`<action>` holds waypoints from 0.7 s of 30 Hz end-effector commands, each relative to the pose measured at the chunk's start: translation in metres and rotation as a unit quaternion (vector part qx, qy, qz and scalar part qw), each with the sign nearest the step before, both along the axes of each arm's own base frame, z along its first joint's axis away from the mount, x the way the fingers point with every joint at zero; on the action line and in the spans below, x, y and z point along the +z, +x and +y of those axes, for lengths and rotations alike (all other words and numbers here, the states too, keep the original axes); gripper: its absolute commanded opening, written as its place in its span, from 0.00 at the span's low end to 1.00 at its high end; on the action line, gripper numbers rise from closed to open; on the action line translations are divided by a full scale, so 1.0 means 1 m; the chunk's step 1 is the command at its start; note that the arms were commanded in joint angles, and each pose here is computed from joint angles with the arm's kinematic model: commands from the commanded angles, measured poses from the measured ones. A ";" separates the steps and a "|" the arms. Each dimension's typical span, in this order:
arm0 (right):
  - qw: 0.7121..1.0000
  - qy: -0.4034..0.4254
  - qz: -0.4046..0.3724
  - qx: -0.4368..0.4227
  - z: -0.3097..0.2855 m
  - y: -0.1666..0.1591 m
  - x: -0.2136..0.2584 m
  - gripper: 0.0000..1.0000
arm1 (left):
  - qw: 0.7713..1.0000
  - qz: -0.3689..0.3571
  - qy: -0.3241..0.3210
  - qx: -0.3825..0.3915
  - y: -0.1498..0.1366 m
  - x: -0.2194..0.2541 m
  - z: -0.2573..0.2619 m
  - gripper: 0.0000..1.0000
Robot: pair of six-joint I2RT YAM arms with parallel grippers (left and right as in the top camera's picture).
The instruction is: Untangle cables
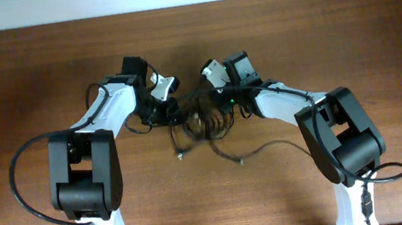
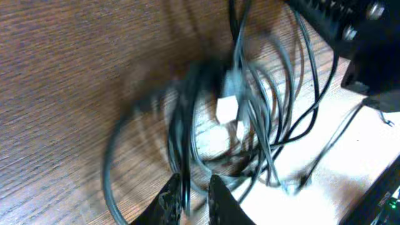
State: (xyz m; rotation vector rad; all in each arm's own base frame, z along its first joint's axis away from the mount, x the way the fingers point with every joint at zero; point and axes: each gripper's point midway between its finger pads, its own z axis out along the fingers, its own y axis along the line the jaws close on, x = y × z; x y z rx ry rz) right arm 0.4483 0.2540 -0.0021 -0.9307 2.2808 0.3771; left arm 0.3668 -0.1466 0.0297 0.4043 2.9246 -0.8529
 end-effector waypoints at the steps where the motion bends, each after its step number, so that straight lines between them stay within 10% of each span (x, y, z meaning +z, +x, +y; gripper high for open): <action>1: 0.991 -0.063 0.081 -0.080 -0.047 -0.027 -0.045 0.04 | 1.000 0.009 0.003 0.005 -0.002 -0.005 0.000 0.14; 10: 0.997 0.041 -0.027 -0.067 -0.054 -0.073 0.189 0.04 | 1.000 0.009 0.003 0.006 -0.002 -0.005 0.000 0.13; 15: 0.990 0.069 0.077 -0.096 -0.053 -0.104 0.174 0.04 | 1.000 0.009 0.003 0.006 -0.002 -0.005 0.000 0.13; 21: 0.952 0.261 0.127 0.097 0.016 -0.141 0.228 0.04 | 1.000 0.013 0.003 0.010 -0.002 -0.005 0.000 0.15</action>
